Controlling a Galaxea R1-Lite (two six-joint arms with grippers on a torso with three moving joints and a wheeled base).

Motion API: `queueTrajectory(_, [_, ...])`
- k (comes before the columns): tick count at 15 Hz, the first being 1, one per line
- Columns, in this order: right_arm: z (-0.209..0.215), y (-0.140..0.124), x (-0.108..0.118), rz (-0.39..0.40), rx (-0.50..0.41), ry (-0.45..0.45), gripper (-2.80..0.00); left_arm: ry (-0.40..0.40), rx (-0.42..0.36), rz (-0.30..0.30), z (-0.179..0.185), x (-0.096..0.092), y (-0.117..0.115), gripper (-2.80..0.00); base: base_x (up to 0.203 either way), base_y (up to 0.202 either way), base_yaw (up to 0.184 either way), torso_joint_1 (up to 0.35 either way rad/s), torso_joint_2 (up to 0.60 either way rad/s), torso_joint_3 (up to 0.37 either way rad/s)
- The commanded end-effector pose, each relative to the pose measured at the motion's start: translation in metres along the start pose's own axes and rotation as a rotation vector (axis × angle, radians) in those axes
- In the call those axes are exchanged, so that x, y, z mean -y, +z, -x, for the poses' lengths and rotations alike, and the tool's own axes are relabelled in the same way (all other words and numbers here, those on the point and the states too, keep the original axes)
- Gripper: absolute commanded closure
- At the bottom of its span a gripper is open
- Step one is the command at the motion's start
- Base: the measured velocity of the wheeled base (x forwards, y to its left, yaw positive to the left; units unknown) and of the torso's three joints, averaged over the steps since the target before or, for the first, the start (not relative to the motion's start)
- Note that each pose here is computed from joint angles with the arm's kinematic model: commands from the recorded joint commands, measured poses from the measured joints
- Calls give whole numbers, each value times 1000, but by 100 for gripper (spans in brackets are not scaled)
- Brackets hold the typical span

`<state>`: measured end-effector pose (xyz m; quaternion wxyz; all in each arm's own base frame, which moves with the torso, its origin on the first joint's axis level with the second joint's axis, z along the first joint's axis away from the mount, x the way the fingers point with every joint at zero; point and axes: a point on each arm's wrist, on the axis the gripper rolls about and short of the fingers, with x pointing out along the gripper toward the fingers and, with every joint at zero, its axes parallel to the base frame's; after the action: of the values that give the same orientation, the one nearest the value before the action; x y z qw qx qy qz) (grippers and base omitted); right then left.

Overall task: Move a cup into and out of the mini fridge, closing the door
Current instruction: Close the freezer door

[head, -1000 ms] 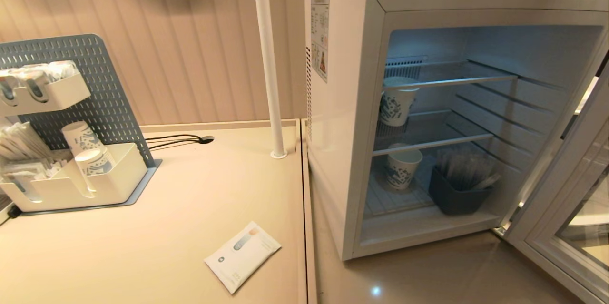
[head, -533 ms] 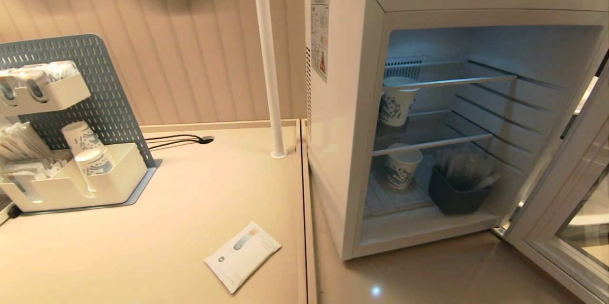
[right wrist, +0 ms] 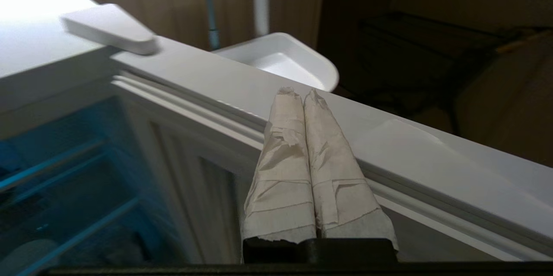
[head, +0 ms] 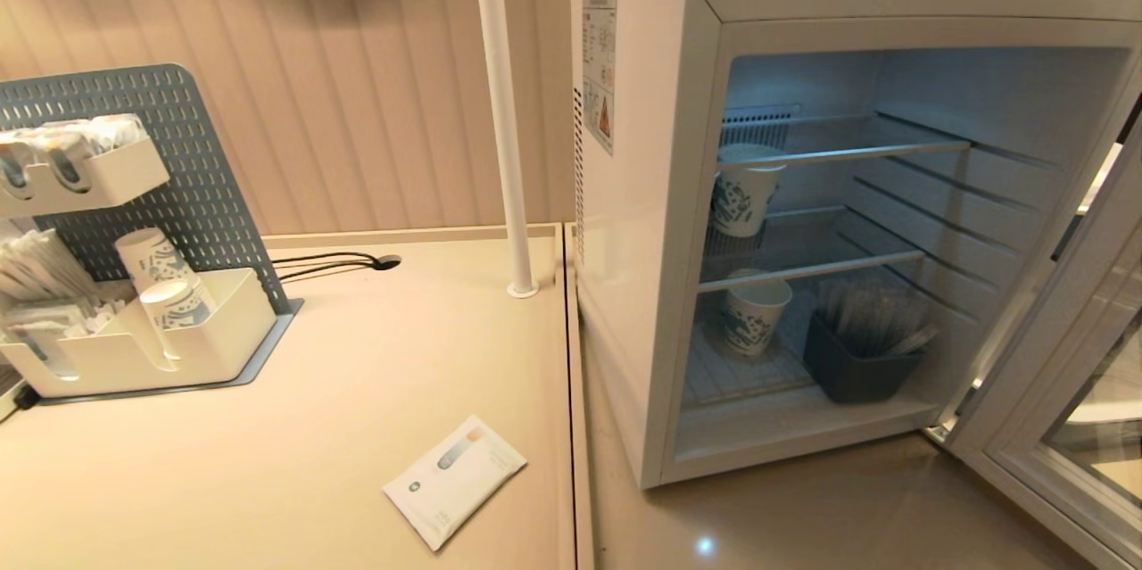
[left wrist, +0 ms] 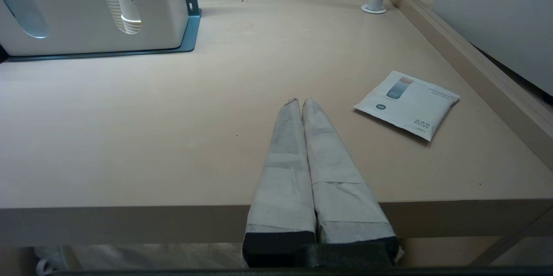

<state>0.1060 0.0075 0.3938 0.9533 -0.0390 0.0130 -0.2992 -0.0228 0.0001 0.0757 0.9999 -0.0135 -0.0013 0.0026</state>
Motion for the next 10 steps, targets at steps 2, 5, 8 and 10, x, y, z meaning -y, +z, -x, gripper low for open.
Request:
queueTrajectory(2, [20, -27, 33, -10, -3, -138, 0, 1, -1, 1, 0, 0, 0, 0, 0, 0, 0, 0, 0, 0])
queueTrajectory(5, [34, -55, 49, -26, 7, -234, 0, 1, -1, 1, 0, 0, 0, 0, 0, 0, 0, 0, 0, 0])
queueTrajectory(8, [49, -71, 59, -53, 31, -257, 0, 1, 0, 1, 0, 0, 0, 0, 0, 0, 0, 0, 0, 0])
queueTrajectory(10, [55, -82, 62, -48, 25, -255, 0, 1, -1, 1, 0, 0, 0, 0, 0, 0, 0, 0, 0, 0])
